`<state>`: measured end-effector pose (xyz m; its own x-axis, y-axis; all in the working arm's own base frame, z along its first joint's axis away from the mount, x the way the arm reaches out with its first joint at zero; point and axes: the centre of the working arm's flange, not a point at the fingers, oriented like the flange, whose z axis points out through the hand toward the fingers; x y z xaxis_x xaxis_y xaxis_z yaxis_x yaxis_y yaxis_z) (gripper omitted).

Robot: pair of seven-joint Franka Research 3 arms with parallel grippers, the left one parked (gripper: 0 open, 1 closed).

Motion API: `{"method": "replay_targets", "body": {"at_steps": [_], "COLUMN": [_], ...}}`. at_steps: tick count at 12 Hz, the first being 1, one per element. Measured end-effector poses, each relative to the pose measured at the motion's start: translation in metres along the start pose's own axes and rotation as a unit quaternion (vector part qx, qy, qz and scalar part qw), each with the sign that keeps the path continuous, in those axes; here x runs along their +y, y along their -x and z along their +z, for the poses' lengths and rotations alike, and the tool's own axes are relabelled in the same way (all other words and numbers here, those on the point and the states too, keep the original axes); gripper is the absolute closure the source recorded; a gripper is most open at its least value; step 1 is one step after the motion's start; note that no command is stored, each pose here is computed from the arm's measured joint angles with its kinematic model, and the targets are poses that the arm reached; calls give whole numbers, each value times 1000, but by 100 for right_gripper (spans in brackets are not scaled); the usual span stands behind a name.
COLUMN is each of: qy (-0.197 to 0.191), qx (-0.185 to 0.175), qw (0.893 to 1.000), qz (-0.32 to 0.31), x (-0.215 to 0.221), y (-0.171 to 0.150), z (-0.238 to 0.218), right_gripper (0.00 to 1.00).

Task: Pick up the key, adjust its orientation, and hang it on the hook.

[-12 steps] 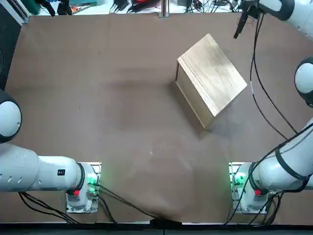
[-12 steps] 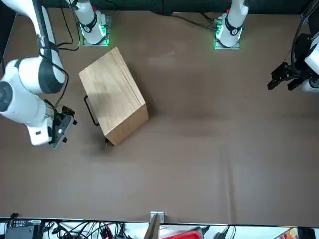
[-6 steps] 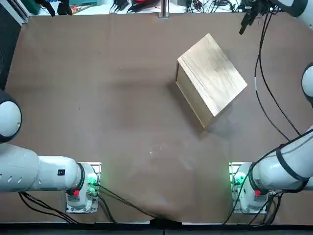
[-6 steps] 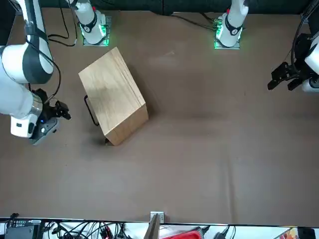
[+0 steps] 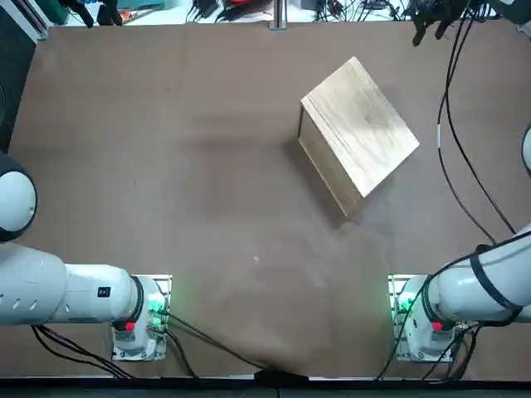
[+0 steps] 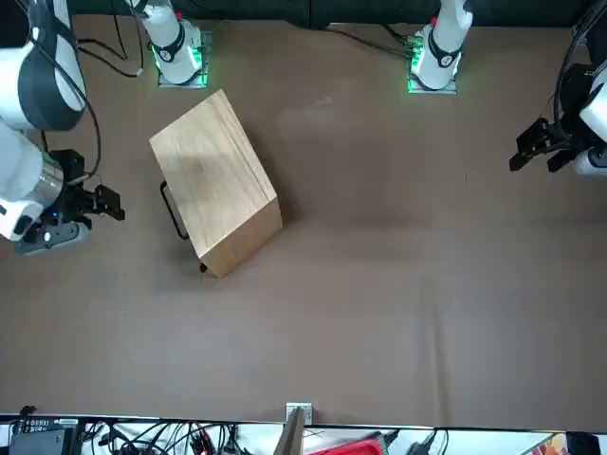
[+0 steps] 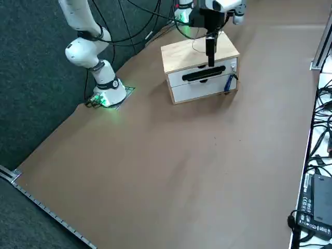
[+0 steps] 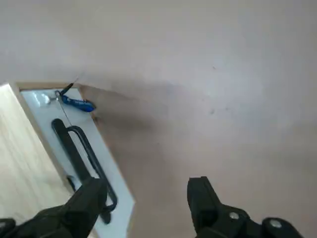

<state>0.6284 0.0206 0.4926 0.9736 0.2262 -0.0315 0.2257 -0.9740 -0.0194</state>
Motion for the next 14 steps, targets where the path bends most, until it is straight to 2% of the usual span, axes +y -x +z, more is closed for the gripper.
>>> {"method": "replay_targets", "body": {"at_steps": [2, 3, 4, 7, 14], "qy": [1, 1, 1, 3, 8], "qx": [-2, -2, -4, -14, 14], "qw": [998, 991, 989, 987, 990], "qz": [71, 133, 148, 160, 138], "x": [-3, -9, -11, -13, -10], "y": [6, 10, 13, 25, 46], "z": [-10, -20, -24, -38, -81], "right_gripper": [0, 0, 0, 0, 0]}}
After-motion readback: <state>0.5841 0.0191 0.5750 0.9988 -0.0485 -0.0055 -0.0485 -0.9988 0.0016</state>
